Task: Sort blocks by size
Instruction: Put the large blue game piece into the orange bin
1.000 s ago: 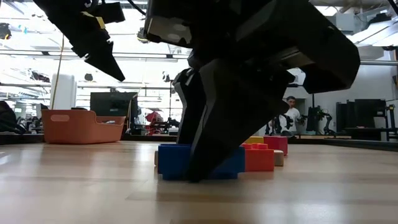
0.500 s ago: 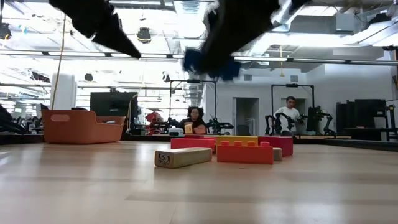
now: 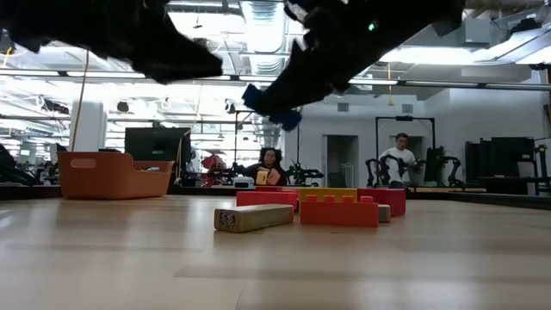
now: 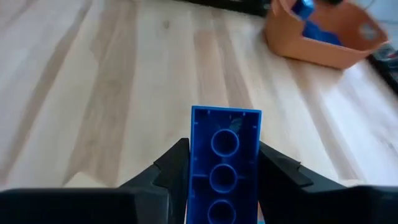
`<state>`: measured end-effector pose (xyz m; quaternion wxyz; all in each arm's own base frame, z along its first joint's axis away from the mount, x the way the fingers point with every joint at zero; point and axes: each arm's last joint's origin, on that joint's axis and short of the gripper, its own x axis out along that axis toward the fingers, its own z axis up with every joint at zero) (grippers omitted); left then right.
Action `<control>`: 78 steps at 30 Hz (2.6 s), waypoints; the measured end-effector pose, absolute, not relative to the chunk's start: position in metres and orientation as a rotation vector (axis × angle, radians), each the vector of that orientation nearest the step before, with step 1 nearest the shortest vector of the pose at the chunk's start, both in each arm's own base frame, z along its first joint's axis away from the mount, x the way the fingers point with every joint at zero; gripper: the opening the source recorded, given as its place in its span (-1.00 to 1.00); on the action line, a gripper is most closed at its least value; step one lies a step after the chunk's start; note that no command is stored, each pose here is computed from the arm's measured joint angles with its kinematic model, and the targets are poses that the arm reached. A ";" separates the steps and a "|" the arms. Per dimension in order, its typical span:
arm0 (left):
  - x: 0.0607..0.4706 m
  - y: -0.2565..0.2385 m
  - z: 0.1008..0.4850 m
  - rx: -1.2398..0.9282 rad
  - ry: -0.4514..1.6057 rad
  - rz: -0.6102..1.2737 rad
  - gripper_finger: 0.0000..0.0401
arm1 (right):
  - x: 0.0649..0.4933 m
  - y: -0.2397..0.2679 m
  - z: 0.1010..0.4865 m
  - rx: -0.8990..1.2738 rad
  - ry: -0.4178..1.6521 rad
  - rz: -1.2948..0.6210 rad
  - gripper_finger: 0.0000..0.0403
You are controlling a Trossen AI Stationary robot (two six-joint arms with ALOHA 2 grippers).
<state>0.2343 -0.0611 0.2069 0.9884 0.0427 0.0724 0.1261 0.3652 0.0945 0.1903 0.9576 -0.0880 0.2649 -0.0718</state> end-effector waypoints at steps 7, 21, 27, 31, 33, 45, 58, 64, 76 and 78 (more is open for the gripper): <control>0.254 -0.067 0.192 0.150 0.124 0.187 0.03 | 0.372 0.088 0.192 -0.177 0.471 -0.175 -0.15; 0.282 -0.077 0.171 0.247 0.201 0.151 0.03 | 0.371 0.090 0.188 -0.166 0.511 -0.121 -0.15; 0.281 -0.078 0.172 0.282 0.202 0.143 0.02 | 0.371 0.091 0.188 -0.162 0.504 -0.119 -0.15; 0.281 -0.079 0.171 0.259 0.214 0.098 -0.12 | 0.371 0.093 0.189 -0.156 0.489 -0.096 -0.15; 0.281 -0.080 0.171 0.240 0.213 0.071 -0.22 | 0.372 0.094 0.189 -0.151 0.481 -0.079 -0.14; 0.279 -0.078 0.166 0.197 0.281 0.090 -0.33 | 0.370 0.090 0.187 -0.107 0.526 -0.089 0.16; 0.192 -0.032 0.228 0.173 0.428 0.680 -0.33 | 0.341 0.076 0.211 -0.104 0.660 -0.303 0.24; 0.142 0.003 0.231 -0.031 0.484 0.937 -0.33 | 0.341 0.079 0.210 -0.107 0.659 -0.299 0.24; 0.130 0.030 0.215 -0.096 0.664 1.145 -0.18 | 0.341 0.078 0.208 -0.113 0.667 -0.303 0.24; 0.134 0.031 0.213 -0.081 0.684 1.150 -0.02 | 0.340 0.079 0.208 -0.114 0.668 -0.302 0.24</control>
